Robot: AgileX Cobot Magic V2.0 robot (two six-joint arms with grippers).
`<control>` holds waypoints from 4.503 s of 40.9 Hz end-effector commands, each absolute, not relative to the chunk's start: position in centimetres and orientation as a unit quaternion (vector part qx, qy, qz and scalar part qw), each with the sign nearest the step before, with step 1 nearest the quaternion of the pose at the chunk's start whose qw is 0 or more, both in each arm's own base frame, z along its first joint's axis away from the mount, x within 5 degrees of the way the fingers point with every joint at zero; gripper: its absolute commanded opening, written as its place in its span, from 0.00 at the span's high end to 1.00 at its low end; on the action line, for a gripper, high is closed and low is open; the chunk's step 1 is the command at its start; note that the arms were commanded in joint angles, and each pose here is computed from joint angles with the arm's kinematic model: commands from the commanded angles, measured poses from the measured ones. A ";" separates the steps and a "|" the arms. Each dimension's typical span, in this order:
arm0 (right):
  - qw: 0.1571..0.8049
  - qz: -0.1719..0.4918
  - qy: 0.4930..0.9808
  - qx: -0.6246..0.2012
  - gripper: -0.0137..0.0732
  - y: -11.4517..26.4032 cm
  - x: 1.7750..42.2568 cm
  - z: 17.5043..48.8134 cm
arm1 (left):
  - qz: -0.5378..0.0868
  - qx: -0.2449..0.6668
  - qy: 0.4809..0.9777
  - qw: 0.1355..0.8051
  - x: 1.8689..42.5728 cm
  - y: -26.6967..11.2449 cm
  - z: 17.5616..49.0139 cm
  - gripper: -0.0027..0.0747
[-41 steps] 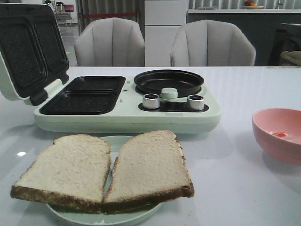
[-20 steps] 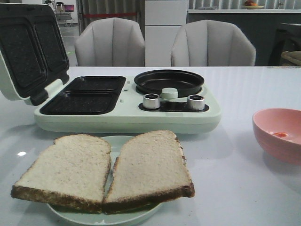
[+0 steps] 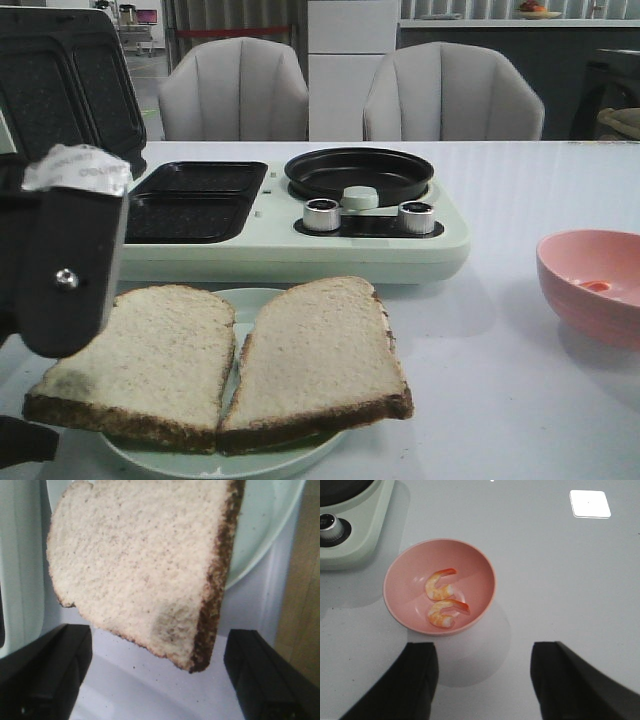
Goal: Make breakfast with bread and shrimp
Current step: 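Grasp the bread slice nearest the sandwich maker with the left gripper and lift, then lower the bread slice onto the square plate and open the left gripper, then withdraw the left gripper from the sandwich maker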
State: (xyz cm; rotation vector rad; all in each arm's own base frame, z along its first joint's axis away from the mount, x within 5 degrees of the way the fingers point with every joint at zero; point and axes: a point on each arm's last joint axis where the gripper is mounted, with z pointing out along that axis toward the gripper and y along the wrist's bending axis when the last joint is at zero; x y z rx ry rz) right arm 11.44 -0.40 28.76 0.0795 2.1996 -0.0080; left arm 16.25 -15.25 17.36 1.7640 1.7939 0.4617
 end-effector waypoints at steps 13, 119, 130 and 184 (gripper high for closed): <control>0.495 -0.003 0.868 0.033 0.25 -0.4 12.0 30.2 | 0.187 0.671 0.654 0.295 17.1 -16.4 16.8 0.35; 0.495 -0.003 0.868 0.033 0.25 -0.4 12.0 30.2 | 0.292 0.520 0.659 0.459 43.2 -15.1 24.1 0.77; 0.495 -0.003 0.868 0.033 0.25 -0.4 12.0 30.2 | 0.292 0.520 0.659 0.459 43.1 -15.1 24.2 0.31; 0.495 -0.003 0.868 0.033 0.25 -0.4 12.0 30.2 | 0.272 0.434 0.762 0.396 19.9 -12.5 28.8 0.34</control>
